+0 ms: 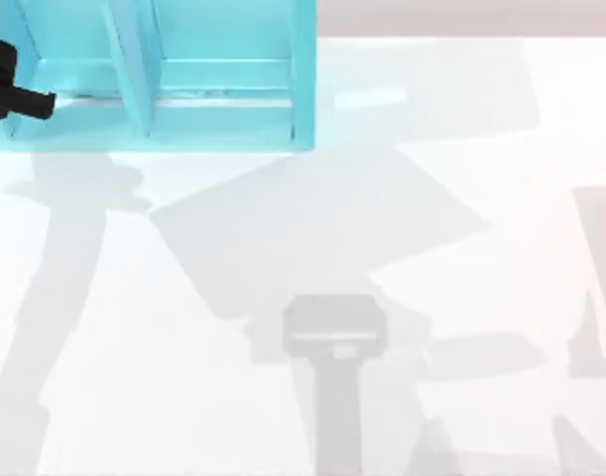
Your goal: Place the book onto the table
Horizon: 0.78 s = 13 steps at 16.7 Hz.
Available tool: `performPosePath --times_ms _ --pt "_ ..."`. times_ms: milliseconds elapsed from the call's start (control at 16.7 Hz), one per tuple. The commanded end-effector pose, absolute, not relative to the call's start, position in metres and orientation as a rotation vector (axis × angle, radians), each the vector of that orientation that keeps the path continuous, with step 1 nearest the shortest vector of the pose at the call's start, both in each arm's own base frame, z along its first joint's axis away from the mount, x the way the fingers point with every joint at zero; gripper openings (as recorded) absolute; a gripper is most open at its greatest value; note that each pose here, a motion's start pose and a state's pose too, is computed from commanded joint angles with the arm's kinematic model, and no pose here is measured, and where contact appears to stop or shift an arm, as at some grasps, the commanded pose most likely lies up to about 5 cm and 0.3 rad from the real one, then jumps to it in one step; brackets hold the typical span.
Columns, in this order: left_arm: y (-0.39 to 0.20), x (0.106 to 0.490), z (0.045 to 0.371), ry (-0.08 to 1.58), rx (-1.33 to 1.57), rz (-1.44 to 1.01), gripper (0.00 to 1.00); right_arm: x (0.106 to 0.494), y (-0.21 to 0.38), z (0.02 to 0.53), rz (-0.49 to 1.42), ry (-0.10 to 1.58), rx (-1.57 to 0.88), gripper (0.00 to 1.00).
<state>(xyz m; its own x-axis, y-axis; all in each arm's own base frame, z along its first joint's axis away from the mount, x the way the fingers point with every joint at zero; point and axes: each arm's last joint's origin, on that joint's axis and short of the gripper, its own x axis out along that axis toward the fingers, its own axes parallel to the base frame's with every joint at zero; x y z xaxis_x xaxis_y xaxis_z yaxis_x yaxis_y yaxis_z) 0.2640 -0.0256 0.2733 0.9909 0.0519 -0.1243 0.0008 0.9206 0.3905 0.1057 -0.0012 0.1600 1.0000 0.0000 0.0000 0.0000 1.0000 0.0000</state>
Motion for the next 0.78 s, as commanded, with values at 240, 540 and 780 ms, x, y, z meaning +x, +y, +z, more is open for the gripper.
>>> performPosePath --times_ms 240,540,780 --pt "-0.025 0.254 0.274 0.138 0.401 0.025 0.00 0.106 -0.001 0.160 0.000 0.000 0.000 1.00" --pt "-0.025 0.256 0.273 0.144 0.395 0.025 0.00 0.106 -0.001 0.160 0.000 0.000 0.000 1.00" --pt "-0.042 0.262 0.278 0.153 0.280 -0.001 0.00 0.106 -0.001 0.160 0.000 0.000 0.000 1.00"
